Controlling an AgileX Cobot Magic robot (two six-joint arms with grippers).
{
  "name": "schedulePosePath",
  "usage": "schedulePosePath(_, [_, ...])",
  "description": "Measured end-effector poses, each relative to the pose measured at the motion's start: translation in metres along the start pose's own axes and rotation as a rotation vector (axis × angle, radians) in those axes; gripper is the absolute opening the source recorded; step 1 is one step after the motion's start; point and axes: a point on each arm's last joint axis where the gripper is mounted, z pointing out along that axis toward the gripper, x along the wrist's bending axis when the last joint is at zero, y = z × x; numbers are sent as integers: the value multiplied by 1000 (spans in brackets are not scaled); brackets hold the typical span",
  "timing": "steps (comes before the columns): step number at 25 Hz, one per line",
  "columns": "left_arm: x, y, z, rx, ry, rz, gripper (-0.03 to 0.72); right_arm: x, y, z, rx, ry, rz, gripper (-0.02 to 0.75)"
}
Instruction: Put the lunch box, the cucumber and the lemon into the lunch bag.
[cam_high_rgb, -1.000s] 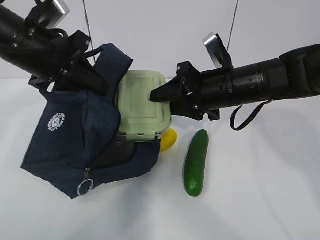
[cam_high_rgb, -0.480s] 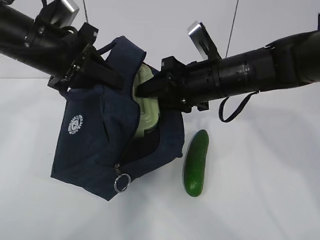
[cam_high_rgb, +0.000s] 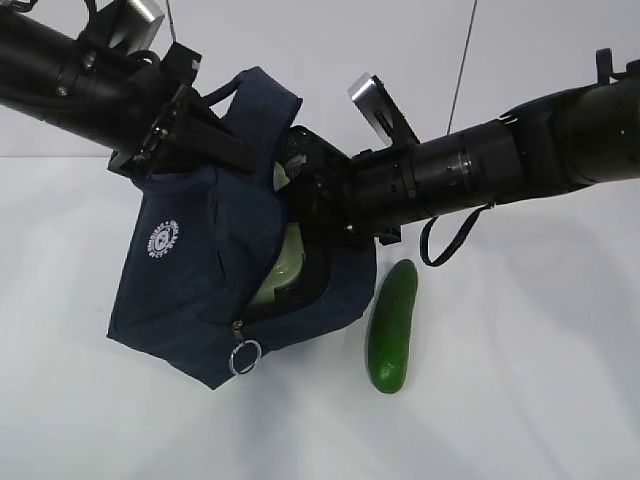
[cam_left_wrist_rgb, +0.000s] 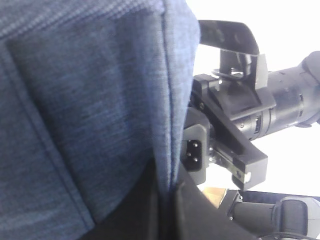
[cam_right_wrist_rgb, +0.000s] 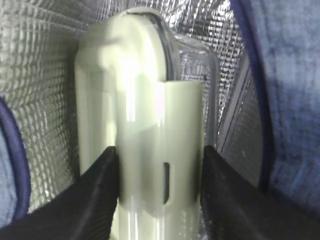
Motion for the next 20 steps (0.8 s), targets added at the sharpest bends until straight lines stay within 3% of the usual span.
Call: schedulePosePath(20, [7, 3, 10, 2, -64, -57, -3, -6, 0, 3, -6, -8, 23, 344])
